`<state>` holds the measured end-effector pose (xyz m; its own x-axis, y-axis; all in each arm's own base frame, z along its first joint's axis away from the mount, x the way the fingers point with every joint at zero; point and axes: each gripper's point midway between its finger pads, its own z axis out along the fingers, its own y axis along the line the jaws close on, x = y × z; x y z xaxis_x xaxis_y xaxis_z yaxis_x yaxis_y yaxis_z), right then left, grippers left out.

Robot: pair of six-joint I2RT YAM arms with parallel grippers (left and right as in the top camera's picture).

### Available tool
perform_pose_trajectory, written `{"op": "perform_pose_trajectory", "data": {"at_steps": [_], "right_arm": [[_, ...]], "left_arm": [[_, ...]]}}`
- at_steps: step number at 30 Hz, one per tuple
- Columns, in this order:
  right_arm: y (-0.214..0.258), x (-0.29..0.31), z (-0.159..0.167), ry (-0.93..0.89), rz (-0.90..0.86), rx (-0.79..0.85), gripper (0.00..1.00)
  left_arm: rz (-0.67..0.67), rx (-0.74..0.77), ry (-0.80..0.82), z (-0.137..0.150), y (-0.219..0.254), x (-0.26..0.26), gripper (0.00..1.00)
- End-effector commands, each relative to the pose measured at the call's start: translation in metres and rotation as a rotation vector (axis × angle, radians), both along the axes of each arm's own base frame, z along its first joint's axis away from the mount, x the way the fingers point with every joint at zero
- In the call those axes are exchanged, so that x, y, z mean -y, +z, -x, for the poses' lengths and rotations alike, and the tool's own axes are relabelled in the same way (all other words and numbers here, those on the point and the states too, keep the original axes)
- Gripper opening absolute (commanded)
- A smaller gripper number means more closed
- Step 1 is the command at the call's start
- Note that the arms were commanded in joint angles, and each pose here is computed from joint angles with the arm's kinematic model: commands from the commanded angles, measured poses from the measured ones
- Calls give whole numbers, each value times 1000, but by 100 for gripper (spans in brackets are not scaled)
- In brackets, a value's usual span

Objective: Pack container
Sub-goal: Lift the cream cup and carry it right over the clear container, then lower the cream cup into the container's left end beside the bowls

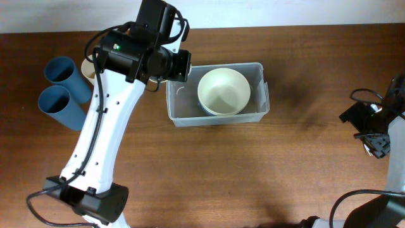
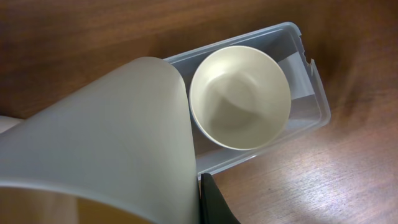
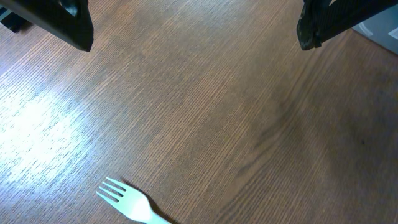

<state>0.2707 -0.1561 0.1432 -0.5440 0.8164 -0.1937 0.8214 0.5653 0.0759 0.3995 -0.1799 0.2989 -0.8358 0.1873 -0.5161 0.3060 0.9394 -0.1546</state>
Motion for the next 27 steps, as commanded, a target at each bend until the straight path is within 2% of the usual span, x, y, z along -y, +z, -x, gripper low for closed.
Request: {"op": "perform_pose_trajectory", "data": {"at_steps": [1,8,27], "right_arm": [[-1,3,3,-13,10,-7,99],[-1,3,3,-13,10,-8,99],[-1,3,3,-13,10,-8,99]], "left_arm": [[-13,-21,-33,-6,-11,8,2],[-53,-120,-36,-16,-53,12,2],[-95,-213,-55,-30,-104,18,2]]}}
